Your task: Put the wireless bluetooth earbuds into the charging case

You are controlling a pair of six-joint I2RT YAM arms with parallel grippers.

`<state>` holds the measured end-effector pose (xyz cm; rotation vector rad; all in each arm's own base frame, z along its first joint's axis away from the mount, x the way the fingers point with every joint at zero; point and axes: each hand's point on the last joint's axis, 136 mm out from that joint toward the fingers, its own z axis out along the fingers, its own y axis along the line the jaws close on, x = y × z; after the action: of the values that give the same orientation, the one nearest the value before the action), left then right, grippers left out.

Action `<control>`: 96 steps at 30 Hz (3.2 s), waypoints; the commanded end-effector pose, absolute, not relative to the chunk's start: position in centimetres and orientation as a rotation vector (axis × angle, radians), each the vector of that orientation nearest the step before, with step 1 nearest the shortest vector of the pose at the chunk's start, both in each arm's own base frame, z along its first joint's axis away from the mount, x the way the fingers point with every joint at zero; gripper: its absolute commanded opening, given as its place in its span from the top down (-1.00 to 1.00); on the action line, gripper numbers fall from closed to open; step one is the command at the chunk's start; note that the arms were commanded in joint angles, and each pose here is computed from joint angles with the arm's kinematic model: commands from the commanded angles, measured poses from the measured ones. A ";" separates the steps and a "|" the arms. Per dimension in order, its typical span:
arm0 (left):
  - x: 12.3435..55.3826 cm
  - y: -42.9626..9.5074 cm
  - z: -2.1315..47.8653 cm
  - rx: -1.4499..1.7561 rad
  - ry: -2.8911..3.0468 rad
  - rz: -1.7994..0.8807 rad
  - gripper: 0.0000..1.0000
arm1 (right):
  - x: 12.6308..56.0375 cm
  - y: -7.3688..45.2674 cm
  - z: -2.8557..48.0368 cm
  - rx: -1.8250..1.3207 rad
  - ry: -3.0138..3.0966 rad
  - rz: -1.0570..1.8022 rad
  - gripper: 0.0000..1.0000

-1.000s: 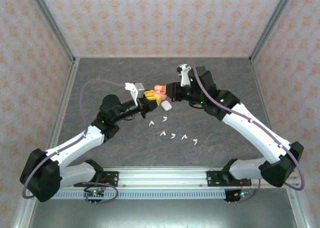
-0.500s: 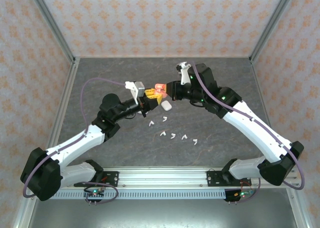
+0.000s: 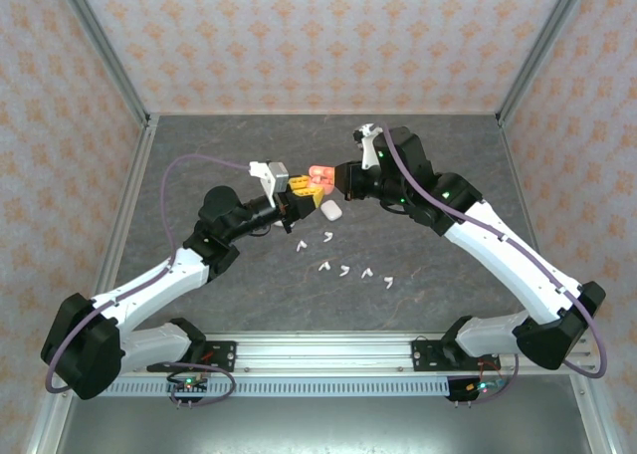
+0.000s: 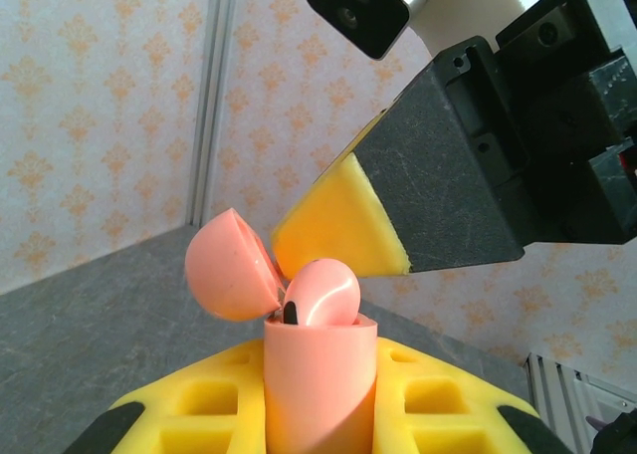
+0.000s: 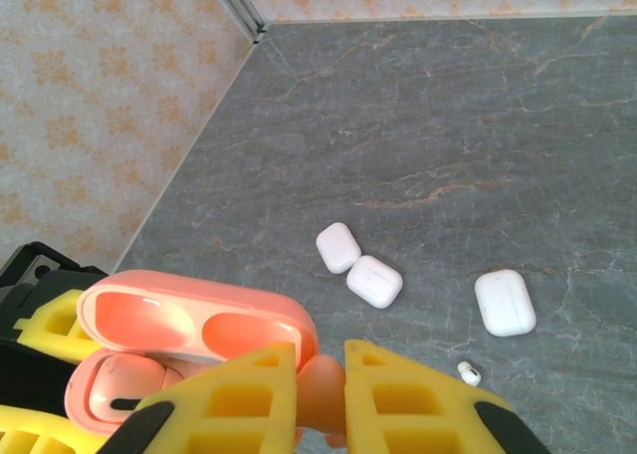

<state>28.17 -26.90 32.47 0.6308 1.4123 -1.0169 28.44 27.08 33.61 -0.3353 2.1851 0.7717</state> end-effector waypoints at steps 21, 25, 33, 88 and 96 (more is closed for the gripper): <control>27.2 -27.3 37.6 0.648 1.229 -1.012 1.00 | 27.2 28.0 36.0 -0.373 2.153 0.882 0.59; 27.4 -27.3 37.5 0.648 1.235 -1.012 1.00 | 27.2 28.0 36.4 -0.366 2.139 0.886 0.51; 27.4 -27.4 37.2 0.650 1.243 -1.011 1.00 | 27.3 28.0 37.0 -0.359 2.122 0.894 0.37; 27.2 -27.6 37.2 0.644 1.246 -1.022 1.00 | 25.4 27.9 37.9 -0.292 2.065 1.242 -0.94; 27.4 -27.7 36.8 0.648 1.257 -1.014 1.00 | 25.4 28.6 37.8 -0.317 2.085 1.267 -0.85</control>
<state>27.55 -27.62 34.53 0.6447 1.3388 -1.0328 25.52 28.13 36.27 -0.2946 2.1220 1.2222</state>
